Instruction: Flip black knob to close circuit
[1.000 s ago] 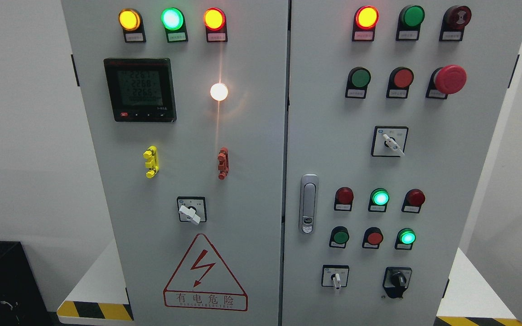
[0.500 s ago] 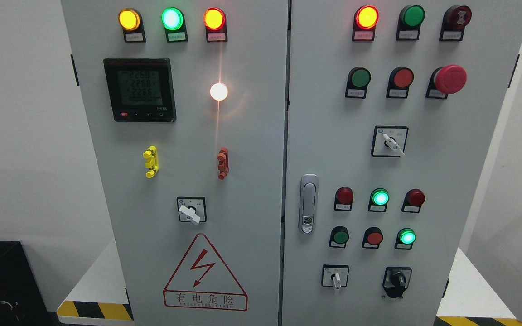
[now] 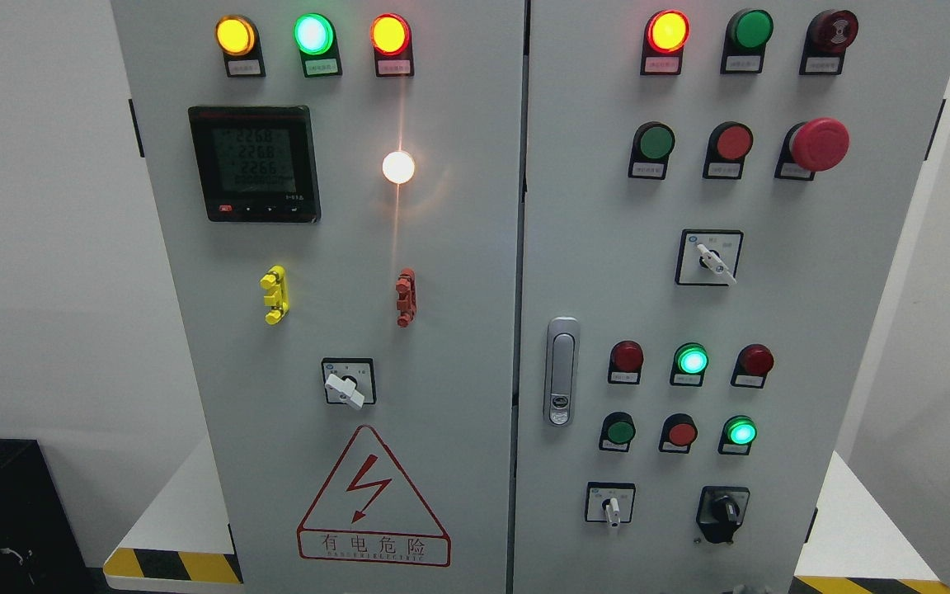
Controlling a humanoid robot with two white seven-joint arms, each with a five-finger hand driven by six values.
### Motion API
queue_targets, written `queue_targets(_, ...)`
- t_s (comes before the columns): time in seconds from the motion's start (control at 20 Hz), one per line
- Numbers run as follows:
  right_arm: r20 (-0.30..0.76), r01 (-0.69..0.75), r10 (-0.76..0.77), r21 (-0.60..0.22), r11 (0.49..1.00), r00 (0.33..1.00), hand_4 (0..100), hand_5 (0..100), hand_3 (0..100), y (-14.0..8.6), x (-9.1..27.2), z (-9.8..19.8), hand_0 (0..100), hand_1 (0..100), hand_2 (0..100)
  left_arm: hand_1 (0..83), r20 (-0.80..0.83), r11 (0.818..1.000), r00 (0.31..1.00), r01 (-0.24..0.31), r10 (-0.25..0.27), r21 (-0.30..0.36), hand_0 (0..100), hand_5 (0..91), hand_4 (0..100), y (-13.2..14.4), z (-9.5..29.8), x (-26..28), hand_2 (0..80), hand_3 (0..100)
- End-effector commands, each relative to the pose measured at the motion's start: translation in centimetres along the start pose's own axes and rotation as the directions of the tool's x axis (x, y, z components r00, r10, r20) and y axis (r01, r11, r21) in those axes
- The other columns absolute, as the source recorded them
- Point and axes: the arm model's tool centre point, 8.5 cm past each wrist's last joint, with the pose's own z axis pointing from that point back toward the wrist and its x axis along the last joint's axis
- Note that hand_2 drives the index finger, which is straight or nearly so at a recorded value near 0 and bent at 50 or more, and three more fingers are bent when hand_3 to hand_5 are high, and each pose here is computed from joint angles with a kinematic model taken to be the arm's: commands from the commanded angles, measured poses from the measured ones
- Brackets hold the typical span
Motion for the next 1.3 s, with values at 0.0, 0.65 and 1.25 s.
queue_targets(0.0,0.0,0.009,-0.009,-0.023,1.0,1.0,100,100,100,-1.1,0.6,-0.8,0,0,94,55.6,0.006,1.0,1.0,-0.003,0.003,-0.004,12,0.0,0,-0.2,0.0,-0.5,0.0,0)
queue_targets(0.65,-0.039,0.017,-0.019,-0.051,0.999,0.999,100,100,100,-2.9,-0.8,-1.8,0,0,94,55.6,0.006,1.0,1.0,-0.003,0.003,-0.004,12,0.0,0,-0.2,0.0,-0.5,0.0,0)
queue_targets(1.25,-0.037,0.025,-0.027,-0.064,0.998,0.999,100,100,100,-4.0,-0.5,-2.9,0,0,94,55.6,0.006,1.0,1.0,-0.003,0.003,-0.004,12,0.0,0,-0.2,0.0,-0.5,0.0,0)
